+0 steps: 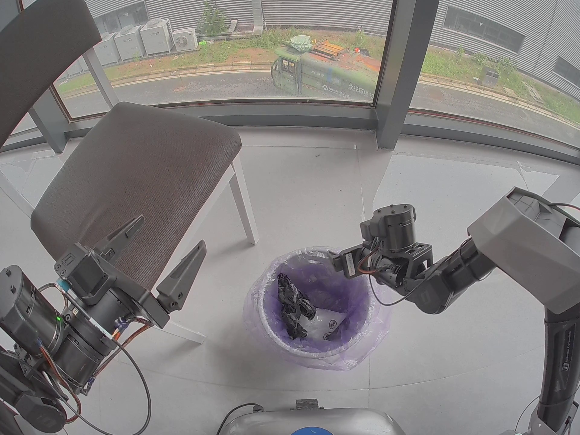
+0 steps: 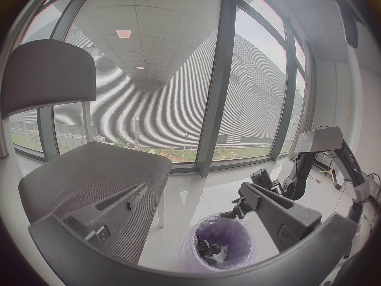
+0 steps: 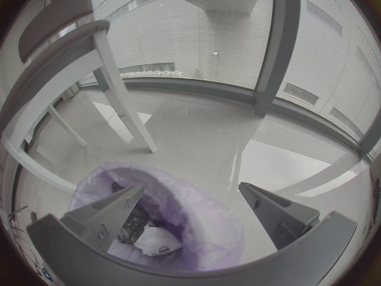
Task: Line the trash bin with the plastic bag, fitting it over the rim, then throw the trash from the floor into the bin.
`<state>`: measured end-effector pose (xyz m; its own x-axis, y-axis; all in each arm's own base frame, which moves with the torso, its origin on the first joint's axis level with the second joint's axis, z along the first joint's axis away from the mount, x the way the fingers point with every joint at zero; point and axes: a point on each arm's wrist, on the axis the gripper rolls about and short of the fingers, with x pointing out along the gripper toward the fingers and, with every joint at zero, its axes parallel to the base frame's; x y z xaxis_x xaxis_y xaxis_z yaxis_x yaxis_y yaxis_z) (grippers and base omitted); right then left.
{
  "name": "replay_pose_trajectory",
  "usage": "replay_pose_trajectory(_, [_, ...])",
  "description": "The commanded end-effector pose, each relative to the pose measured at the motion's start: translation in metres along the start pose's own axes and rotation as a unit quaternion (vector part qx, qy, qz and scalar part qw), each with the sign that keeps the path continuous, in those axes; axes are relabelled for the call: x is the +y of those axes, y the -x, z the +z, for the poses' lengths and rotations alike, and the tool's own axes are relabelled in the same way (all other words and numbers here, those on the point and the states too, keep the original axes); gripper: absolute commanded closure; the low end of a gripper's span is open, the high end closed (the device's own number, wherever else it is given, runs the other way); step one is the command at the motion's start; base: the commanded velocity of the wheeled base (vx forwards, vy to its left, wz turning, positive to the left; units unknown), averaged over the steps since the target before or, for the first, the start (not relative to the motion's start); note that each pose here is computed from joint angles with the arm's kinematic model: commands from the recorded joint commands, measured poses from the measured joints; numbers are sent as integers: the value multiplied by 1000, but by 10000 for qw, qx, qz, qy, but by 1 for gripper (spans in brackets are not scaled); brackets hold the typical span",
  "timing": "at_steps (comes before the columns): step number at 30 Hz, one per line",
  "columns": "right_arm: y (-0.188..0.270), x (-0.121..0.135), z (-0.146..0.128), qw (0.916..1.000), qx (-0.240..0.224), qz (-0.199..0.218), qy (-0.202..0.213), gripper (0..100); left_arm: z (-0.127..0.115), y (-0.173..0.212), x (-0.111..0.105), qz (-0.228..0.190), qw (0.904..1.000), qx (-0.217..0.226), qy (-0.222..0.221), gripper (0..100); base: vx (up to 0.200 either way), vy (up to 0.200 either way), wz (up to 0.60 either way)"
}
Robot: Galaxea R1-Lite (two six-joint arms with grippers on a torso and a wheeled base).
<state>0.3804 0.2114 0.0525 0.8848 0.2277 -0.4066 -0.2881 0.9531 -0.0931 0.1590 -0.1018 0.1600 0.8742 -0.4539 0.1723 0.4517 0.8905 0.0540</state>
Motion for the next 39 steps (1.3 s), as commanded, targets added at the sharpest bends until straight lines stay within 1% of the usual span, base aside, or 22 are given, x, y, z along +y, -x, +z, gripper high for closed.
replay_pose_trajectory(1, [5,-21,14,9995,-173,-207,-135,0,0,-1,1,20,10000,-49,12,0,0,0,0])
replay_pose_trajectory(4, [5,-29,10,9993,-128,-291,-186,0,0,-1,0,11,10000,-34,12,0,0,0,0])
replay_pose_trajectory(7, [6,-31,3,9992,-1,-312,-259,0,-1,-1,0,10,10000,-19,10,0,0,0,0])
replay_pose_trajectory(9, [11,-30,-1,9983,71,-293,-500,0,-1,-1,0,10,10000,-11,10,0,0,0,0])
replay_pose_trajectory(10, [11,-30,-1,9983,71,-293,-500,0,-1,-1,0,10,10000,-11,10,0,0,0,0])
replay_pose_trajectory(11, [14,-28,-2,9966,115,-263,-766,0,-1,-1,0,10,10000,-19,10,0,0,0,0])
replay_pose_trajectory(12, [15,-28,-2,9958,126,-273,-870,0,-1,-1,0,10,10000,-19,10,0,0,0,0])
replay_pose_trajectory(17, [16,-28,-9,9934,223,-294,-1090,0,0,-1,0,13,10000,-49,14,0,0,0,0])
replay_pose_trajectory(19, [16,-23,-14,9887,332,-311,-1428,0,1,0,0,13,10000,-57,14,0,0,0,0])
replay_pose_trajectory(21, [16,-17,-16,9816,445,-430,-1806,0,1,0,0,7,10000,-73,17,0,0,0,0])
replay_pose_trajectory(22, [16,-16,-17,9802,481,-458,-1865,0,1,0,0,7,10000,-73,17,0,0,0,0])
replay_pose_trajectory(23, [14,-16,-16,9711,582,-595,-2237,0,2,0,0,0,10000,-81,19,0,0,0,0])
replay_pose_trajectory(24, [13,-16,-14,9641,629,-629,-2501,0,1,0,0,-1,10000,-73,11,0,0,0,0])
replay_pose_trajectory(25, [13,-16,-14,9612,643,-642,-2605,0,1,0,0,-1,10000,-73,19,0,0,0,0])
replay_pose_trajectory(27, [11,-16,-12,9457,683,-709,-3097,0,1,0,-1,-16,10000,-74,14,0,0,0,0])
replay_pose_trajectory(28, [10,-16,-11,9414,694,-726,-3221,0,1,0,-1,-23,10000,-74,23,0,0,0,0])
replay_pose_trajectory(30, [4,-15,-14,9354,759,-783,-3364,0,1,1,-1,-31,10000,-75,16,0,0,0,0])
replay_pose_trajectory(33, [-4,-14,-12,9326,717,-782,-3450,0,1,1,-1,-32,10000,-59,15,0,0,0,0])
replay_pose_trajectory(39, [-15,-7,-14,9342,705,-791,-3405,0,1,1,-1,-24,10000,-67,22,0,0,0,0])
